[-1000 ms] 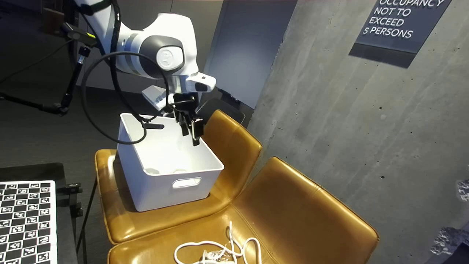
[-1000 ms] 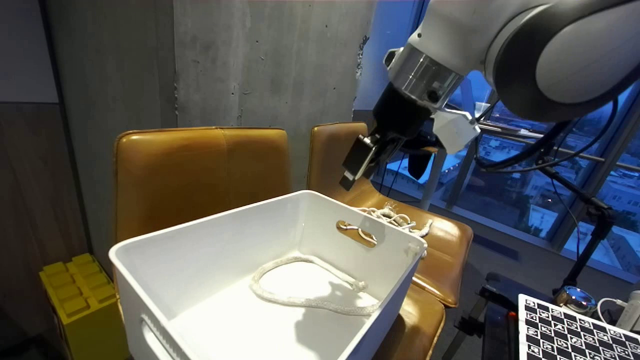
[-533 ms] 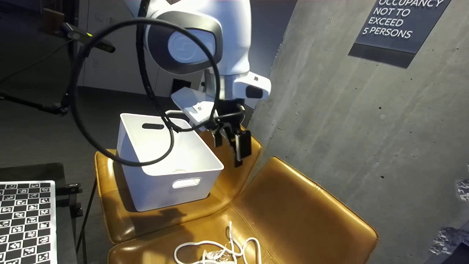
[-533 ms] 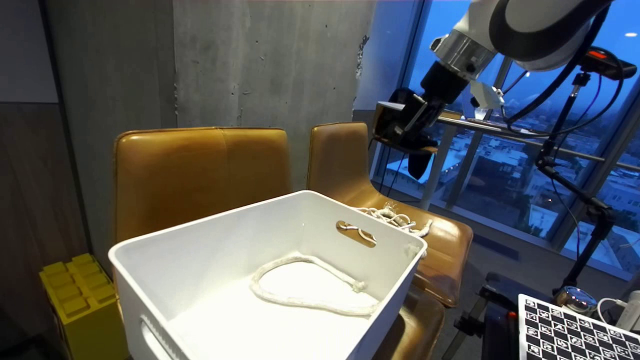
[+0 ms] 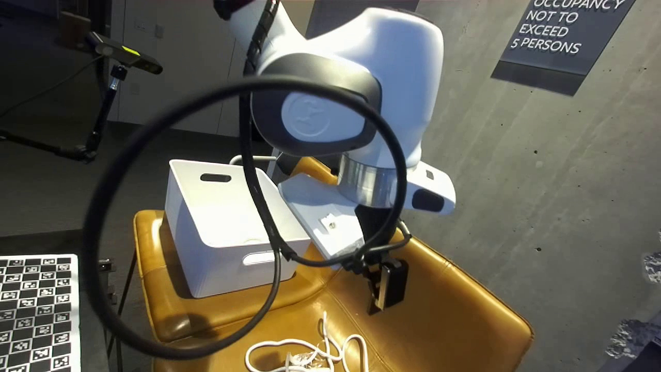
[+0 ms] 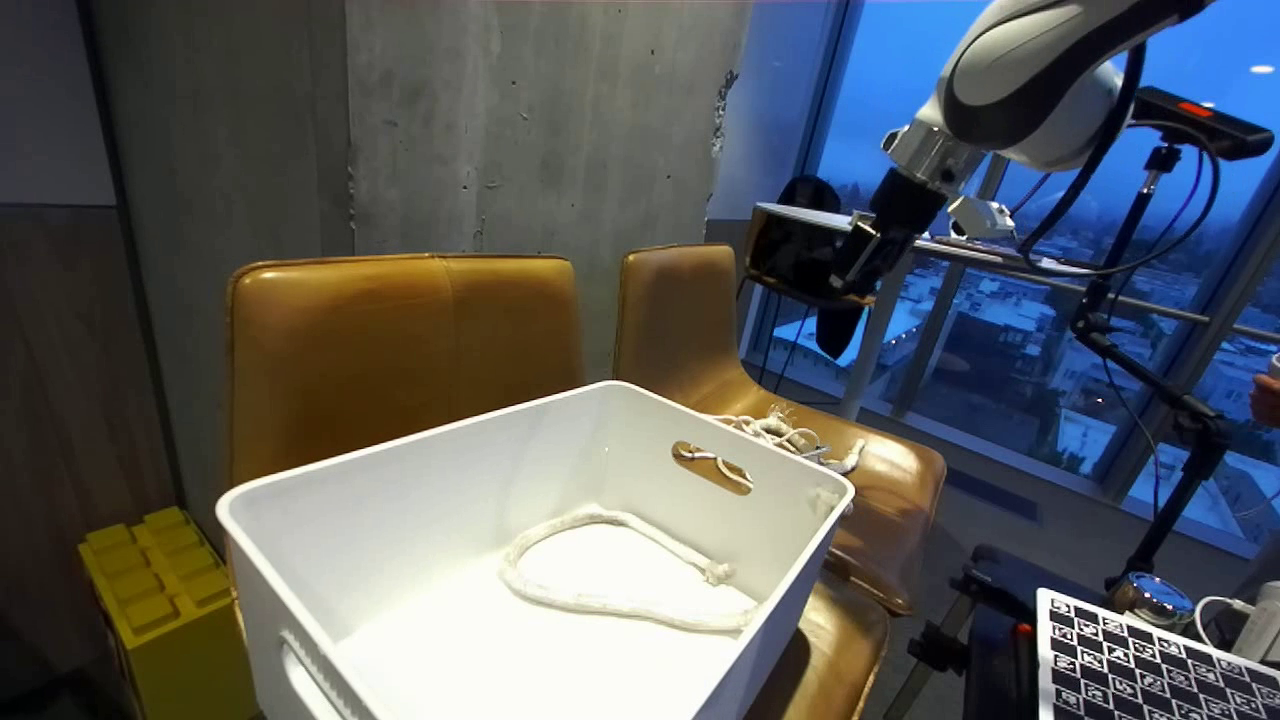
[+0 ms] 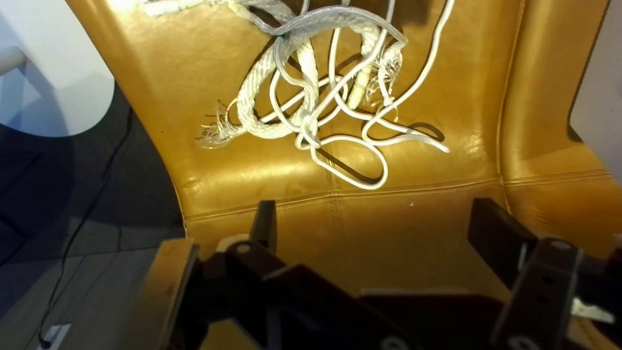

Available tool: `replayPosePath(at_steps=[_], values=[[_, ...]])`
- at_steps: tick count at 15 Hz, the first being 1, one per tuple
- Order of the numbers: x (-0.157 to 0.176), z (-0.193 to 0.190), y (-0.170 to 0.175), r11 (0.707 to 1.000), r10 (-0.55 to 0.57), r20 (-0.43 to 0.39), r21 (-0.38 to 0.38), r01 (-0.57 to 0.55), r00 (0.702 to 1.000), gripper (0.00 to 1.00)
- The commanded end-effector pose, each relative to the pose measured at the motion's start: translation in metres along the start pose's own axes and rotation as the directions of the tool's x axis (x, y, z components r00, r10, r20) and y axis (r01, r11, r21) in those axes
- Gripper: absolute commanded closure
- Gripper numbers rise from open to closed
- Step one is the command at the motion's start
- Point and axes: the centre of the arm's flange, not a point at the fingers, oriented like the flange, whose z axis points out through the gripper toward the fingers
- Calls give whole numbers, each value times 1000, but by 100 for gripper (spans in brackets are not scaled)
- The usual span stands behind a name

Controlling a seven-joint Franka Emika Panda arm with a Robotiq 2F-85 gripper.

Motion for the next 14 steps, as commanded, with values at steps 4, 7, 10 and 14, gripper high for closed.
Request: replayPosePath(at_steps=[4,7,10,14], values=[[27,67,28,1000,25,105,1,-25,994,0],[30,95,39,999,33,129,-20,-30,991,0],[32,121,50,998,42,140,-42,-36,989,0],[29,151,64,997,57,162,-69,-46,985,0]])
